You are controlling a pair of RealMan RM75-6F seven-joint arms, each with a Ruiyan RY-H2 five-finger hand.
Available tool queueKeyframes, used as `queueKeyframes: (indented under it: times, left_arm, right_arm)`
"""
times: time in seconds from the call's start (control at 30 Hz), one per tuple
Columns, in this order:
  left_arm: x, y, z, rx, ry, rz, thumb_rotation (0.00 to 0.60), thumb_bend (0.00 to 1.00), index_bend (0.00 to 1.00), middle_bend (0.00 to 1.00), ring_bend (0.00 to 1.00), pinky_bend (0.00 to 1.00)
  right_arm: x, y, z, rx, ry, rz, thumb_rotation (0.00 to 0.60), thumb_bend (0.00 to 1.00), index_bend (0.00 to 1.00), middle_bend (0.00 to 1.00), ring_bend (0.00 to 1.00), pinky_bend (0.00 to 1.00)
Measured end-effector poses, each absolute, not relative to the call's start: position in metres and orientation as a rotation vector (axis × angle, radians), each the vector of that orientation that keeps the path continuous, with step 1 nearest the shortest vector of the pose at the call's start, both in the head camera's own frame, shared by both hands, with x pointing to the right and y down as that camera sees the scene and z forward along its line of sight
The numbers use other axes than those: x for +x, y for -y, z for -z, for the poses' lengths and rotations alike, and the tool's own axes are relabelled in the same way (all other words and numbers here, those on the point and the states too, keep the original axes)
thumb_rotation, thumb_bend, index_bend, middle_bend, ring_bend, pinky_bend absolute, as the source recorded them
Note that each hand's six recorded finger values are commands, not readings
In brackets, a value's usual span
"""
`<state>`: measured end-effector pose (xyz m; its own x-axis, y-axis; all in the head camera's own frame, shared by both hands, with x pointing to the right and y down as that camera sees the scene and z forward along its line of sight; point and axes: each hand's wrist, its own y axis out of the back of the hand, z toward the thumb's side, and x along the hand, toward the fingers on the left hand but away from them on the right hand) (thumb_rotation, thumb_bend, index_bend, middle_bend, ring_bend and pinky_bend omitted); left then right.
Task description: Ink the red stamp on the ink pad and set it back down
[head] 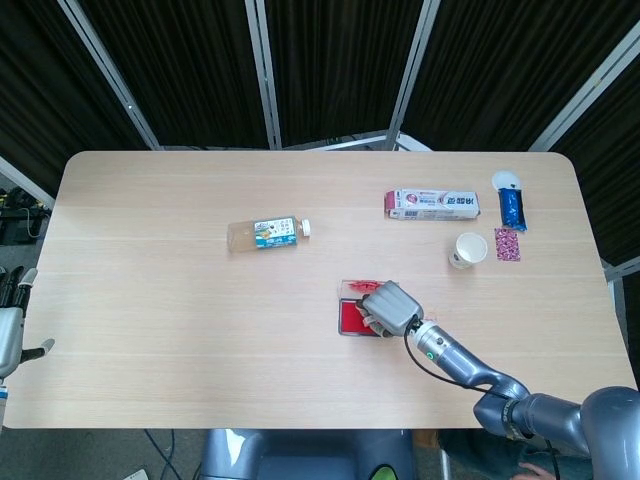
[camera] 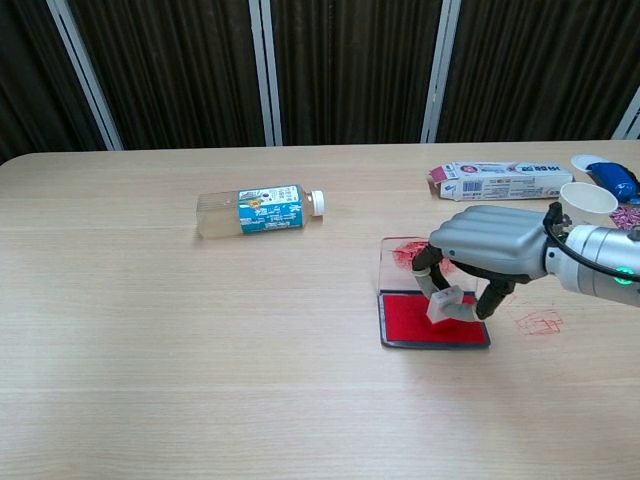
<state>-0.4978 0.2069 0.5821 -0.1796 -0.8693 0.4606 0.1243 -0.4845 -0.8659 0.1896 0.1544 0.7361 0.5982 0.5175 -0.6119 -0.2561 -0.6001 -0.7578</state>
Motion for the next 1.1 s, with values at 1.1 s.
queueKeyframes:
  times: [1.1]
  left_arm:
    - [-0.487, -0.211, -0.583, -1.374, -0.882, 1.731, 0.600, 0.00, 0.00, 0.00, 0.00, 0.00]
  right_arm:
    - [0.328, -0.145, -0.720, -1.838, 0.334, -1.315, 0.600, 0.51, 0.54, 0.56, 0.81, 1.00]
